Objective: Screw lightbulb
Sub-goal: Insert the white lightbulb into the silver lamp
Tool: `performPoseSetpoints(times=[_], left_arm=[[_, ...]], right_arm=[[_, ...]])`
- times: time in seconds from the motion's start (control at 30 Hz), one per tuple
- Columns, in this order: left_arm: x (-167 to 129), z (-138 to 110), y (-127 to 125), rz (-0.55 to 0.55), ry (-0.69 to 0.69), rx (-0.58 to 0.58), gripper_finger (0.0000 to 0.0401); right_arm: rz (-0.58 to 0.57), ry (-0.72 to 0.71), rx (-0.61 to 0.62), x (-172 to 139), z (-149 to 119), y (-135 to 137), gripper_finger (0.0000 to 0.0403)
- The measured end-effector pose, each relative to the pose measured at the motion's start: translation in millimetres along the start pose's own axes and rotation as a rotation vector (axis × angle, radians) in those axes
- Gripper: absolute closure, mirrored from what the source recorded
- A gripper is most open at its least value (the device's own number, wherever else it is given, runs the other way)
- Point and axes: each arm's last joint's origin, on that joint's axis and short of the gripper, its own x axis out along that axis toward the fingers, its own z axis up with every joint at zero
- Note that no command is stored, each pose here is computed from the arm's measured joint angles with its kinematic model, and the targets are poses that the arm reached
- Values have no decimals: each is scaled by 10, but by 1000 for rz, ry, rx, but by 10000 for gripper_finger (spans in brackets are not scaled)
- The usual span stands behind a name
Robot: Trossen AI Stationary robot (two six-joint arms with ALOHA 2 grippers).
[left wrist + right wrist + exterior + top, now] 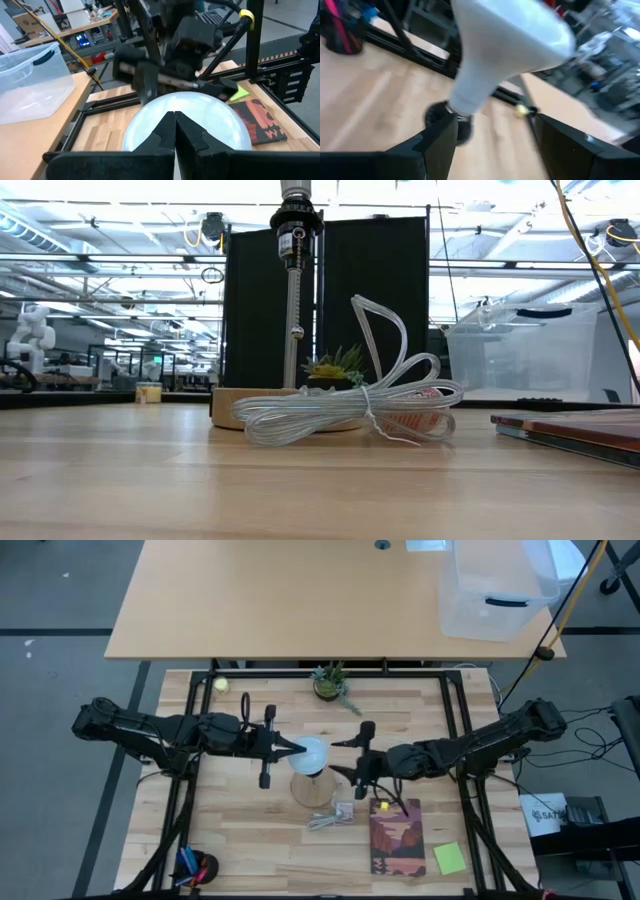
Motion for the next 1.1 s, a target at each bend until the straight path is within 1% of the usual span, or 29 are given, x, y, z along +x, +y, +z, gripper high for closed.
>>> performPoseSetpoints(times=[0.1,0.2,0.33,0.5,0.63,0.7,0.8,0.93,1.03,1.07,1.1], left_arm=[[0,-1,1,2,1,0,401],[0,-1,1,3,2,0,401],[0,-2,2,7,3,0,401],[0,-4,2,7,5,-7,401],[1,-7,0,7,8,-12,401],[0,-8,1,7,10,-11,401],[1,-9,0,7,11,-14,401],[1,-9,1,7,11,-14,401],[1,-9,1,7,11,-14,401],[1,-9,1,7,11,-14,401],[1,-9,1,7,11,-14,401]], right_arm=[[-9,-23,-66,-111,69,-15,145],[-12,-84,-119,-199,160,-11,145],[-50,-143,-171,-254,250,7,145],[-96,-255,-107,-291,368,-41,145],[-51,-335,-68,-301,411,-51,157],[-25,-360,-41,-300,436,-67,176],[-17,-370,24,-293,498,-133,220],[-28,-358,48,-273,524,-199,302],[-13,-386,66,-272,567,-243,372],[2,-399,77,-268,575,-257,387],[6,-400,84,-263,576,-269,394]])
